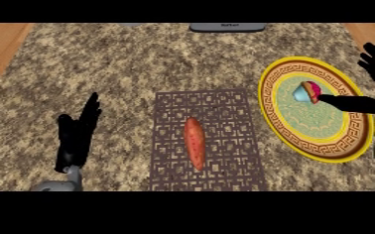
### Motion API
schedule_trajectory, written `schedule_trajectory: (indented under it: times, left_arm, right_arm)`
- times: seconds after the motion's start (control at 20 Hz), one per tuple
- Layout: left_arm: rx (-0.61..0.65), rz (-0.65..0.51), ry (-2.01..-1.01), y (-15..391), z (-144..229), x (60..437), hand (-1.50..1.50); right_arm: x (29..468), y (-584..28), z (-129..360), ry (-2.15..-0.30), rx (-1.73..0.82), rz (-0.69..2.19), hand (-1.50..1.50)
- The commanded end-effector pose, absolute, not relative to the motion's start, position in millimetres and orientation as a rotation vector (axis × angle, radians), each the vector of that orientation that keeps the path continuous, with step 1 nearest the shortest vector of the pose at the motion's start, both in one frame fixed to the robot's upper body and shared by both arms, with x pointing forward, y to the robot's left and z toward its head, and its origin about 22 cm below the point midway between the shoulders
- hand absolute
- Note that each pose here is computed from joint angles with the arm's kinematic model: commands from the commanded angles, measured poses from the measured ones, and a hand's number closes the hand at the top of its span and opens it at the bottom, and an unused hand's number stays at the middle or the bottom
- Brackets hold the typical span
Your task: Pick the cupcake from the placemat and place it in the plate
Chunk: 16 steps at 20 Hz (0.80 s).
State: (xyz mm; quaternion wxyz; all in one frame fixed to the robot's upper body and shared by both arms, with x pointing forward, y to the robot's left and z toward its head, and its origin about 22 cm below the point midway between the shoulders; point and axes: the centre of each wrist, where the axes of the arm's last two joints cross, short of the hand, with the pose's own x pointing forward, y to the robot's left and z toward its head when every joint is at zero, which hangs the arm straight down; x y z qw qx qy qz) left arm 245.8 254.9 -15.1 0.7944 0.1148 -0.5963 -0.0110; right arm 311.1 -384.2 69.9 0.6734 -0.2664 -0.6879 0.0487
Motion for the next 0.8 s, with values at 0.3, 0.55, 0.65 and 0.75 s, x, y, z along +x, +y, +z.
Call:
schedule_trajectory:
  times: [0.3,0.55,0.65,0.75]
  left_arm:
    - [0.247,-0.024,-1.287,253,-20,259,0.00]
    - [0.234,-0.032,-1.264,252,-5,230,0.00]
    - [0.256,-0.029,-1.290,259,-8,238,0.00]
    - [0.254,-0.029,-1.276,246,-12,252,0.00]
  right_arm:
    - [269,-422,44,-1.661,-0.457,-0.002,-1.50]
    - [285,-406,48,-1.662,-0.452,0.054,-1.50]
    - [281,-397,22,-1.676,-0.454,0.065,-1.50]
    - [283,-397,40,-1.658,-0.483,0.061,-1.50]
